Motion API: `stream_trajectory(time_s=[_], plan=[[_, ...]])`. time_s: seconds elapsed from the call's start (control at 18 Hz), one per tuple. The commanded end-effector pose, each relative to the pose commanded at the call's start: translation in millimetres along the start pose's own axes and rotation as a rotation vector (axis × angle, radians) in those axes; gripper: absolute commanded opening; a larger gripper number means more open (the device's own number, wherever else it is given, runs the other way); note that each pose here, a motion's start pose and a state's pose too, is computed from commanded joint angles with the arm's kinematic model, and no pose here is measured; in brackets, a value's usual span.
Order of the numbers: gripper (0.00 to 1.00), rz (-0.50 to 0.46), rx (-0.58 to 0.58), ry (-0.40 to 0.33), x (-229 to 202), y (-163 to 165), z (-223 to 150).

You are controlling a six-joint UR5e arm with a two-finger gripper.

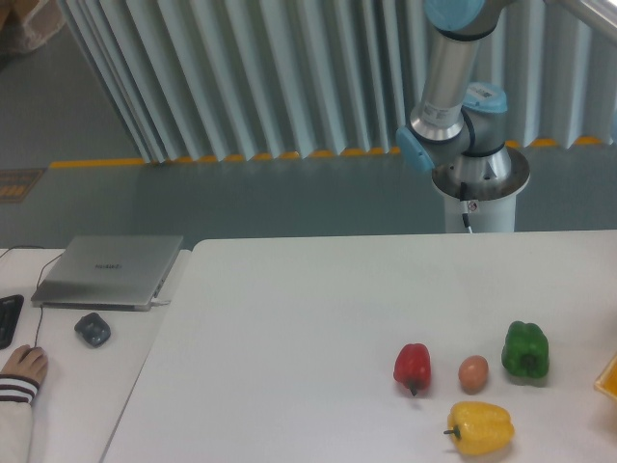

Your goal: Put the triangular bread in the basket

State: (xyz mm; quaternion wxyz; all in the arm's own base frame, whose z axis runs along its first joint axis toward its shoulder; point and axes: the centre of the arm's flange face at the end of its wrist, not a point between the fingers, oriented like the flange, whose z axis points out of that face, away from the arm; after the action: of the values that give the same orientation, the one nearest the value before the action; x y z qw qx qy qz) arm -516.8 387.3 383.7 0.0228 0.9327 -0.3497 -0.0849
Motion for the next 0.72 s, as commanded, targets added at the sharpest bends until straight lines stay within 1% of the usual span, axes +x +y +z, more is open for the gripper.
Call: stream_trajectory(time_s=[0.17,0.28,0.33,0.44,0.56,0.67,0.72], plan=[[1.00,-0.025,0.017,0.041,5,-26,0],[1.00,-0.018,0.021,0.040,10,-40,-12],[1.00,-0.010,0.025,0.048,12,-52,-15],[1.00,-0.020,0.035,0.071,17,-62,-11],[1.00,-0.002,0.073,0.070,28,-87,-16],[1.00,0.011,0.095,0.097,40,-101,-18],[1.00,0.019,0.098,0.118,47,-116,-21]])
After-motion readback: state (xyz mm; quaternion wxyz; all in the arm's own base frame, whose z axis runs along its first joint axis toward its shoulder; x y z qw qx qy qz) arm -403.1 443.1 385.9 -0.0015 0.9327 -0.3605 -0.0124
